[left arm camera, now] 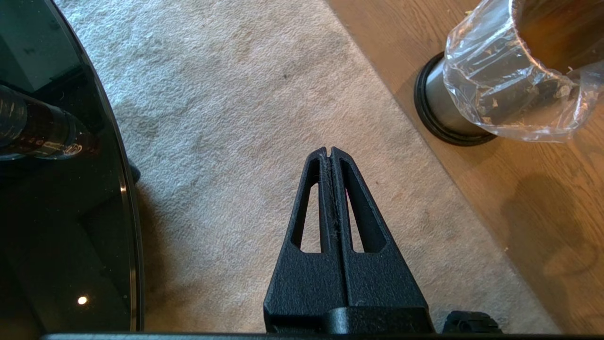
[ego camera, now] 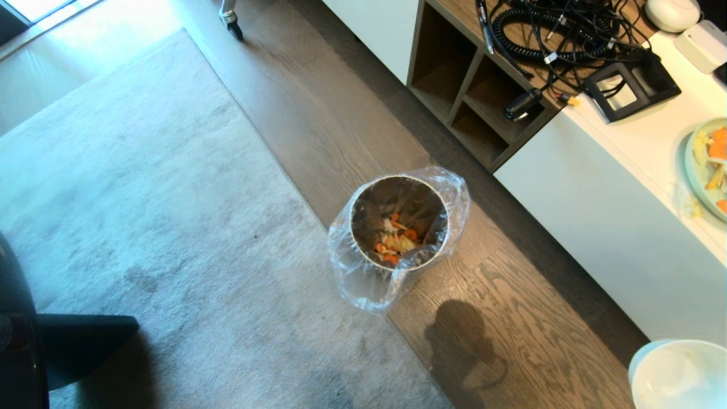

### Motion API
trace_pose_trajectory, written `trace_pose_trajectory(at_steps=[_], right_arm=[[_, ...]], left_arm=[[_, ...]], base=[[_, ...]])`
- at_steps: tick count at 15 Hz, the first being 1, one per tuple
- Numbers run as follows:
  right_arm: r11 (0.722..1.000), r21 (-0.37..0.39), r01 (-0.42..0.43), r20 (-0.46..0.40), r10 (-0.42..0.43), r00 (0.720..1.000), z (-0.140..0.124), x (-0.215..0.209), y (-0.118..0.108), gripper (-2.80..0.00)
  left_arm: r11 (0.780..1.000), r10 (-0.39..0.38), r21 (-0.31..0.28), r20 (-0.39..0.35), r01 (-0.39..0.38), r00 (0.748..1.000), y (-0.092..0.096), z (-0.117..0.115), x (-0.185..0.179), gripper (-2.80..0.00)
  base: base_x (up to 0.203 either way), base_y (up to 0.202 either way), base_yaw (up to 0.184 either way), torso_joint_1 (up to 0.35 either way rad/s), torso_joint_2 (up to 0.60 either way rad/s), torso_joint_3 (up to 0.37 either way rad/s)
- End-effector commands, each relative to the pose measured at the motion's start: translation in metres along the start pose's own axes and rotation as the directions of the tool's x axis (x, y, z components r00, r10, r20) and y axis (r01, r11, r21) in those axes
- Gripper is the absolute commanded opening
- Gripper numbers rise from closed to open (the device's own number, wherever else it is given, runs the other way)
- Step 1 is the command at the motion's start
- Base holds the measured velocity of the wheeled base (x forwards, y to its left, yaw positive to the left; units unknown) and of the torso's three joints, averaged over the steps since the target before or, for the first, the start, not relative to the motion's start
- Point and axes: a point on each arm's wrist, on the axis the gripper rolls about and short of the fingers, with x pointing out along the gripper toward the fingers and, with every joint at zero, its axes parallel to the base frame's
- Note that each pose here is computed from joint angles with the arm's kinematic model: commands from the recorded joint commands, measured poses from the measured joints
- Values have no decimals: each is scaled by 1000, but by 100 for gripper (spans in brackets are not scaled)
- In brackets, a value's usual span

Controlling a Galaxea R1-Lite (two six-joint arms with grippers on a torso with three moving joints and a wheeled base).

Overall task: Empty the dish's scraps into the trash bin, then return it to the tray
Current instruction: Put the bowl back to the table

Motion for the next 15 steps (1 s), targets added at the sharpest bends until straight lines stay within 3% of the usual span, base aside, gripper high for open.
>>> trace_pose_trajectory(at_steps=[1, 4, 6, 9, 13, 15], right_arm=[[998, -51, -28, 84, 32, 996, -6, -13, -2, -280], [975, -149, -163, 107, 180, 978, -17, -22, -1, -280], [963, -185, -195, 88, 214, 973, -28, -27, -1, -280], [965, -167, -203, 130, 226, 965, -31, -31, -2, -280], [970, -140, -197, 257, 228, 939, -36, -40, -3, -280], [972, -111, -206, 259, 229, 939, -36, -40, -4, -280]], left_arm=[[1000, 1, -1, 1, -1, 1000, 0, 0, 0, -280], [1000, 1, -1, 1, -1, 1000, 0, 0, 0, -280], [1000, 1, -1, 1, -1, 1000, 0, 0, 0, -280], [1000, 1, -1, 1, -1, 1000, 0, 0, 0, -280], [1000, 1, -1, 1, -1, 1000, 0, 0, 0, -280], [1000, 1, -1, 1, -1, 1000, 0, 0, 0, -280]], base=[[0, 0, 0, 0, 0, 0], [0, 0, 0, 0, 0, 0], [0, 0, 0, 0, 0, 0], [0, 0, 0, 0, 0, 0], [0, 0, 0, 0, 0, 0], [0, 0, 0, 0, 0, 0]])
